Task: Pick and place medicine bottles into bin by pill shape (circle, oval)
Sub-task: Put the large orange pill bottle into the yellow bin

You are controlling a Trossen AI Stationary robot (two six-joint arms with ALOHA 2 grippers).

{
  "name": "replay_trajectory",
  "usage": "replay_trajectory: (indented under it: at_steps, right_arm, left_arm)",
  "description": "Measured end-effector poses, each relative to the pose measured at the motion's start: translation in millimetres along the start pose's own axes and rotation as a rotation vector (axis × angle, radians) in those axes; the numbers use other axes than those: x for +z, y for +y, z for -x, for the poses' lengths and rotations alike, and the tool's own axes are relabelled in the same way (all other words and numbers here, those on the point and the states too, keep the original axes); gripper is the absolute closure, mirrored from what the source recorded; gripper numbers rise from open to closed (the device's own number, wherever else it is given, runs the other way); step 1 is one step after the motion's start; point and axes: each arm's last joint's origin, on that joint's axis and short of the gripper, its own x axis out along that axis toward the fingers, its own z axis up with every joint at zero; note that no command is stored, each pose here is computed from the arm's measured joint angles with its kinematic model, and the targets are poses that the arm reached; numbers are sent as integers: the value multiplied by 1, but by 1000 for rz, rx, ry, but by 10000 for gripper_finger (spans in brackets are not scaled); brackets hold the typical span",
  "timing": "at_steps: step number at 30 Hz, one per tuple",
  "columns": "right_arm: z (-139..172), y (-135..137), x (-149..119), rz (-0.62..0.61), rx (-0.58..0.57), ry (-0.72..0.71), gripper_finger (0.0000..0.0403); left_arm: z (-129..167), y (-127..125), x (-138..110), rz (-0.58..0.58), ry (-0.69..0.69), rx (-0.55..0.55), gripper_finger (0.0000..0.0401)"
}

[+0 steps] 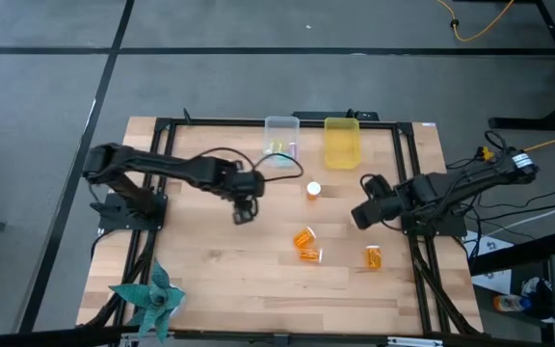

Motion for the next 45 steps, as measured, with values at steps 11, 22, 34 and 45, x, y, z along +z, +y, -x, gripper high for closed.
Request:
replay_trajectory:
  at_steps: [11,22,34,45]
  right_arm:
    - [-12,22,-54,-166,-76,254,245]
    - [-32,32,-93,-252,-239,302,245]
    - [-46,39,-100,-242,-270,289,245]
    - [-46,37,-100,-208,-284,285,188]
  left_arm:
    - [50,20,-54,45,-149,113,212]
    - [36,17,-70,177,-218,72,212]
    - [36,7,-65,140,-304,35,212]
    - [37,6,-63,103,-329,33,212]
